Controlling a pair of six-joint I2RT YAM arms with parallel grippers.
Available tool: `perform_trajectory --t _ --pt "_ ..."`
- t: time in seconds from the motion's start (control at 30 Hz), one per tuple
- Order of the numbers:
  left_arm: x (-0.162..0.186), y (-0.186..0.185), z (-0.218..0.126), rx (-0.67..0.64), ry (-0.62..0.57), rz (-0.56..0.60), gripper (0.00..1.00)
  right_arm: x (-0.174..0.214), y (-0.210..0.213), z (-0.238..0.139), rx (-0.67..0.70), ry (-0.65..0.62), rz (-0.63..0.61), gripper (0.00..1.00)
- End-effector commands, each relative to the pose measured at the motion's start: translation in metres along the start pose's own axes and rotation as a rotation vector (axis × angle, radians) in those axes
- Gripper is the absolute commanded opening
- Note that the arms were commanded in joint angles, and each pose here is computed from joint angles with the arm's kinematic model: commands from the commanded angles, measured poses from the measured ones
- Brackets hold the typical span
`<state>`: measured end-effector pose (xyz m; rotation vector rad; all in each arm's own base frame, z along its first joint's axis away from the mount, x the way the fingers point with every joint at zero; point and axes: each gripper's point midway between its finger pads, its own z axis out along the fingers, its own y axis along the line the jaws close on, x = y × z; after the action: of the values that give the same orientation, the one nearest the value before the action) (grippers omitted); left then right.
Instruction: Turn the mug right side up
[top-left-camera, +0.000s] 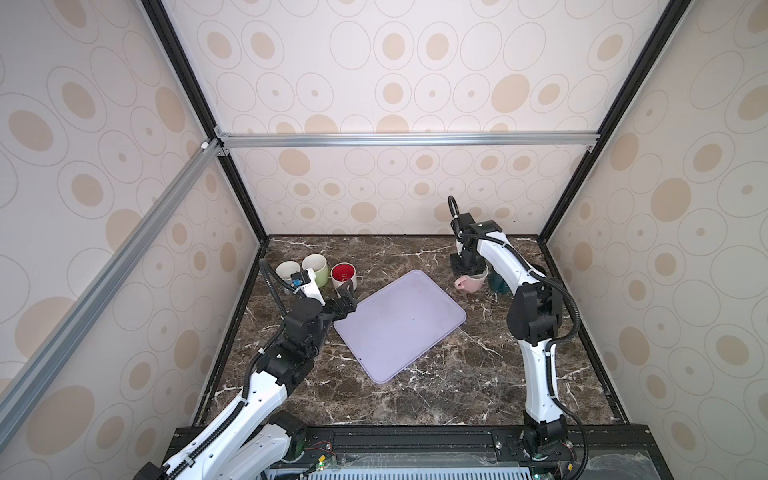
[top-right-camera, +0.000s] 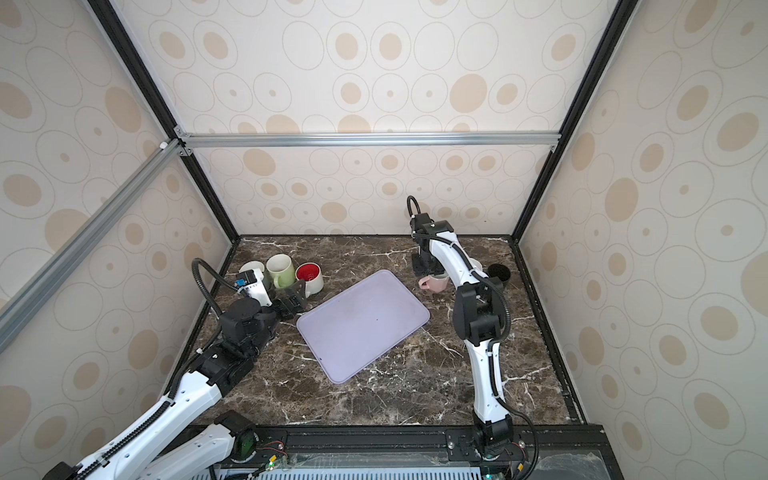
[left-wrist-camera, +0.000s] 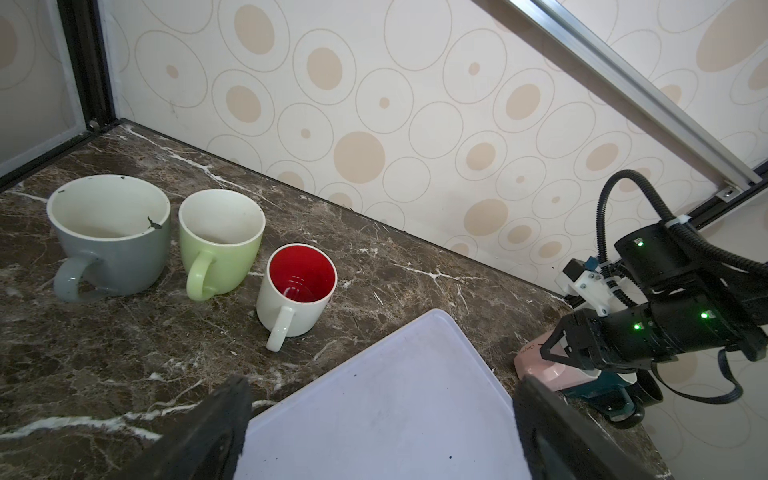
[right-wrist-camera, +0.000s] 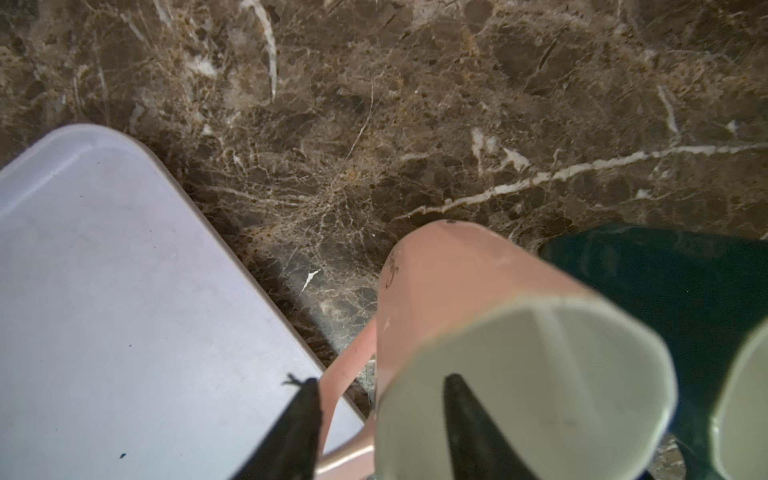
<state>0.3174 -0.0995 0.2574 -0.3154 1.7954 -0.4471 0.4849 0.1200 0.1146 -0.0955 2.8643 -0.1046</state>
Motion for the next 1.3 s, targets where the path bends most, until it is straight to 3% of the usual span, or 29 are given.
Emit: perform_trajectory --t 0.0,0.03,0.17,0.3,0.47,0.6,0.87,1.17,1.27 --pt "-0.002 0.007 0.004 -0.038 -0.018 0.026 0.98 0.000 -0.004 -0.014 -0.005 -0.008 -0.007 0.94" --pt "-0.003 0.010 0.006 -0.058 -0.023 0.042 0.98 0.000 -0.004 -0.019 -0.008 -0.020 -0.003 0.99" --pt "-0.008 0.039 0.014 -0.234 -0.085 0.134 0.98 -0.006 -0.006 -0.059 -0.033 -0.128 0.023 1.00" --pt "-0.018 0.067 0.017 -0.396 -0.199 0.230 0.98 -0.010 0.002 -0.117 -0.095 -0.324 0.010 1.00" --pt "-0.037 0.077 0.010 -0.434 -0.371 0.366 0.98 -0.002 0.007 -0.167 -0.214 -0.659 0.024 1.00" --pt "-0.036 0.098 0.014 -0.463 -0.372 0.399 0.98 0.022 -0.003 -0.184 -0.214 -0.857 0.013 1.00" --pt "-0.001 0.141 0.020 -0.534 -0.293 0.505 0.99 0.072 -0.042 -0.152 -0.022 -1.034 0.040 1.00" --pt "0.014 0.177 0.041 -0.525 -0.261 0.445 0.98 0.122 -0.102 -0.088 0.331 -0.978 0.140 1.00" --pt "0.019 0.187 0.049 -0.534 -0.259 0.447 0.98 0.127 -0.112 -0.061 0.367 -0.935 0.176 1.00"
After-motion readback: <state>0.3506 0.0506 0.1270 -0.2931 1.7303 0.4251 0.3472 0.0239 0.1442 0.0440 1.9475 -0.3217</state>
